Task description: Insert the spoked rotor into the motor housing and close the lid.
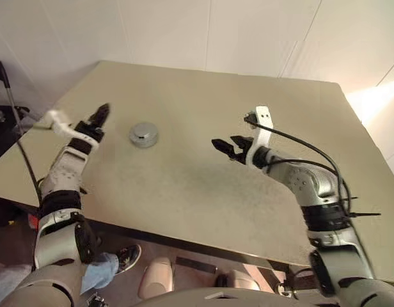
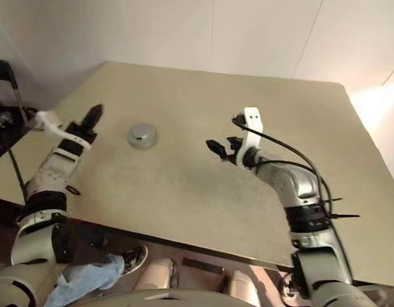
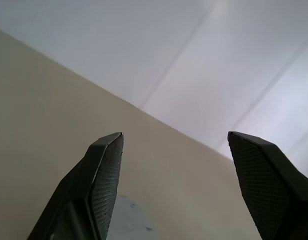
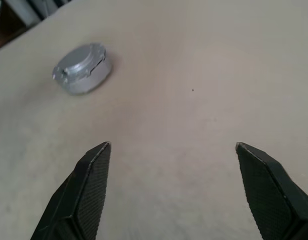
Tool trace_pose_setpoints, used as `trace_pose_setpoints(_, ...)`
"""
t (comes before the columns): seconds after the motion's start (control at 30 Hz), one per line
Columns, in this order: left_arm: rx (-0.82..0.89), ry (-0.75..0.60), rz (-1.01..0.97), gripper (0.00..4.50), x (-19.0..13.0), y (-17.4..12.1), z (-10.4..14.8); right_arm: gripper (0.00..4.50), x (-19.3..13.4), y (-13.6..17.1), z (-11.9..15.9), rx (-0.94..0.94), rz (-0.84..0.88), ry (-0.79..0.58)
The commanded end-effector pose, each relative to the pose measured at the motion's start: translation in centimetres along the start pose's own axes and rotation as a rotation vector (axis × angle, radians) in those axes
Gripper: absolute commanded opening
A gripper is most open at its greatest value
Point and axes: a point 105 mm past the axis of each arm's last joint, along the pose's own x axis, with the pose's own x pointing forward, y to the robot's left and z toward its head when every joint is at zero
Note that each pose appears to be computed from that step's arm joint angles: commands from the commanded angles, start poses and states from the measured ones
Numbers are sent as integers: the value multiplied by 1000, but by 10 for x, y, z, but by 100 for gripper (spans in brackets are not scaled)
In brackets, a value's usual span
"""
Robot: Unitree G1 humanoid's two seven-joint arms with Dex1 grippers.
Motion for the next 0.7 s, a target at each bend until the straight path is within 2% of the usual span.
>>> trace_pose_setpoints(0.03, 143, 135, -205, 351, 12, -47, -11, 450, -20, -3, 12, -179, 87, -28)
trace_pose_setpoints(0.13, 240, 353, -283, 351, 3, -57, -62, 450, -27, -19, 2, -214, 71, 16)
trace_pose_setpoints(0.23, 250, 433, -278, 351, -5, -53, -89, 450, -25, -31, -5, -243, 26, 41)
trace_pose_setpoints(0.37, 236, 447, -267, 351, -8, -54, -102, 450, -20, -34, -6, -240, 14, 33)
trace_pose_setpoints(0.7, 246, 458, -257, 351, -4, -56, -111, 450, -10, -41, -3, -259, -4, 32)
